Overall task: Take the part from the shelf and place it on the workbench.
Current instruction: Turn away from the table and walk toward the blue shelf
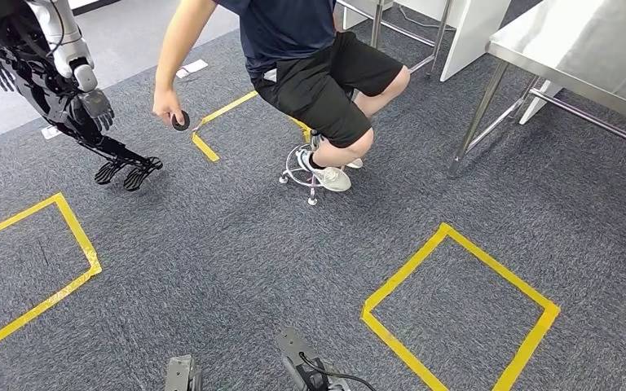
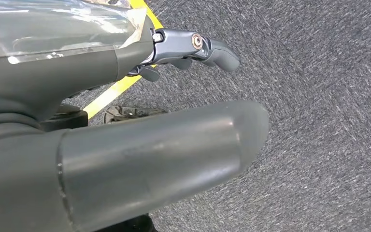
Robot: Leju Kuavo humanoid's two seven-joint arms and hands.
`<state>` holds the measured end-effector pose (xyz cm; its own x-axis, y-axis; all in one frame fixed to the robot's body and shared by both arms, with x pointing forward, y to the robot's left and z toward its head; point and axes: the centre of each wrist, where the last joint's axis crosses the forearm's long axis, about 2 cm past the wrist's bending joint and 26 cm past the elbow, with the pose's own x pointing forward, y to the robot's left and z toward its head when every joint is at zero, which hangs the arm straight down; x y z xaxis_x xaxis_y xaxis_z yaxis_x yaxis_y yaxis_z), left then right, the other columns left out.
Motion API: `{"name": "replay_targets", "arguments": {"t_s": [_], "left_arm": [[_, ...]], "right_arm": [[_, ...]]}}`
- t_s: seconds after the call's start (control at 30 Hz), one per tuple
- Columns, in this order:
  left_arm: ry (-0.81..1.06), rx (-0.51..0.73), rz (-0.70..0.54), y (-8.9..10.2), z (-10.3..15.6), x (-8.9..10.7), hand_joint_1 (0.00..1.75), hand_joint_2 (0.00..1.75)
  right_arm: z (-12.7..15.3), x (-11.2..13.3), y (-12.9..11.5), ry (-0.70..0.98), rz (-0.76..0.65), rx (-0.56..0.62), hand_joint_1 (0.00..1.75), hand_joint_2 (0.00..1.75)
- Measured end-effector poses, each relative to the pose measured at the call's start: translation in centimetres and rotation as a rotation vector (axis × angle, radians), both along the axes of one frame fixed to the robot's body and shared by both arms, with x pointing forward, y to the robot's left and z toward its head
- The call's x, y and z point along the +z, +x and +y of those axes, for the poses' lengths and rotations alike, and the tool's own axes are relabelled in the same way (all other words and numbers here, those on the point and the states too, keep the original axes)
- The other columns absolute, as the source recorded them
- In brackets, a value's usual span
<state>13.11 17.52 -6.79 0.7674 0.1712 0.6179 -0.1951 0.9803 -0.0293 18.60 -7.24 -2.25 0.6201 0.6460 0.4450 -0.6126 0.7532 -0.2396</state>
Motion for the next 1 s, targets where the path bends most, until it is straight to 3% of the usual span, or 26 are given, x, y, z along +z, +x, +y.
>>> {"name": "replay_targets", "arguments": {"t_s": [0.33,0.47,1.0], "left_arm": [[-0.001,0.001,-0.004,0.23,-0.03,0.08,0.0,0.0],[-0.001,0.002,-0.002,0.12,-0.05,0.05,0.0,0.0],[-0.001,0.002,0.001,-0.02,-0.05,0.01,0.0,0.0]], "right_arm": [[-0.05,-0.02,0.02,-0.001,-0.001,0.0,0.0,0.0],[-0.13,-0.07,-0.01,-0.003,0.001,-0.001,0.0,1.75],[-0.01,-0.03,-0.05,-0.003,-0.001,0.004,0.0,1.75]]}}
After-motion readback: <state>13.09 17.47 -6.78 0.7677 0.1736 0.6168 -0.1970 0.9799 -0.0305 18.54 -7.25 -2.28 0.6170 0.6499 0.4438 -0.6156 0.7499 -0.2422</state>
